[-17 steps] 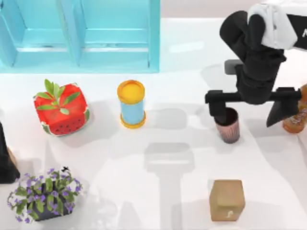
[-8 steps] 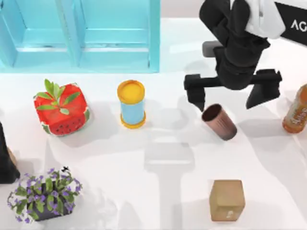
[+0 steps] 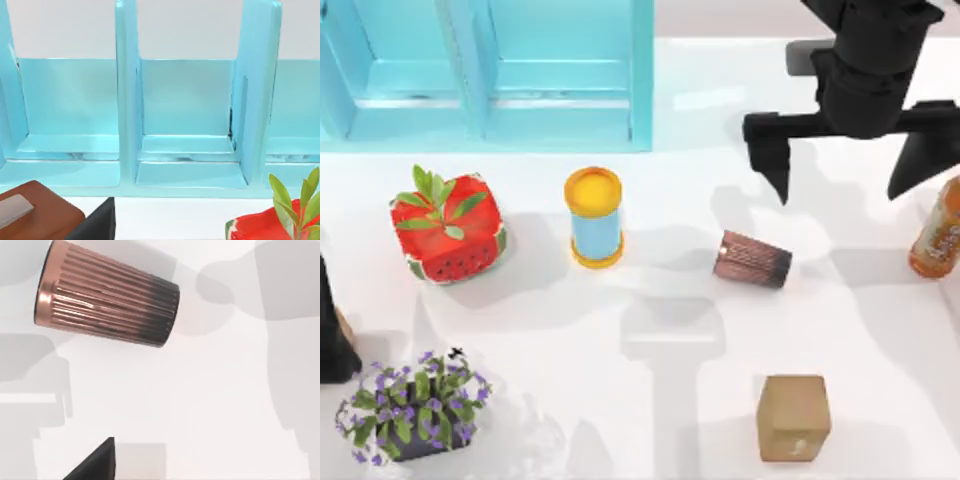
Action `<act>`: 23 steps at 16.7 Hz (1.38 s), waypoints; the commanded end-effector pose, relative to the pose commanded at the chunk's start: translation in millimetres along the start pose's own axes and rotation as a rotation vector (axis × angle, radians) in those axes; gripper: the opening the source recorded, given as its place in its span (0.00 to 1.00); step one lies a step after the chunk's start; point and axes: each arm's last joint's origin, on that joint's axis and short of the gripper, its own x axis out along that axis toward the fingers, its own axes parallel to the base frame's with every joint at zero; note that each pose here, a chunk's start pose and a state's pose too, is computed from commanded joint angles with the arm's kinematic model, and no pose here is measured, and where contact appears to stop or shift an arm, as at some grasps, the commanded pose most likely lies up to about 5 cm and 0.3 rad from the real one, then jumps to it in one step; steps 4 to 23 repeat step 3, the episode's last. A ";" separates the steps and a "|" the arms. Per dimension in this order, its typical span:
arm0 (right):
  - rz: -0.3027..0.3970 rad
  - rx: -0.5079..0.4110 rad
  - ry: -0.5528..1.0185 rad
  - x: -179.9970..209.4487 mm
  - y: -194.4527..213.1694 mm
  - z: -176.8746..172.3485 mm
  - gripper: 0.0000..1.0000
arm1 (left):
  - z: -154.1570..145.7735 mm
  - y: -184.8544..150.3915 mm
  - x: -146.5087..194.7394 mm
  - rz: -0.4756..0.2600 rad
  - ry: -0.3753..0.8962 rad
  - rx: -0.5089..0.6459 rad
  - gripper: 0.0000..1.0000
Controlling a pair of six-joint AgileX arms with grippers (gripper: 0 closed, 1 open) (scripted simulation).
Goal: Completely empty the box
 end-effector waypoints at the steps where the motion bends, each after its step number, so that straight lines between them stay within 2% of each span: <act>1: -0.008 0.020 0.015 -1.7 -7.1 0.6 1.00 | 0.0 0.0 0.0 0.000 0.000 0.000 1.00; 23: -0.013 0.035 0.024 -2.9 -12.4 1.3 1.00 | 0.0 0.0 0.0 0.000 0.000 0.000 1.00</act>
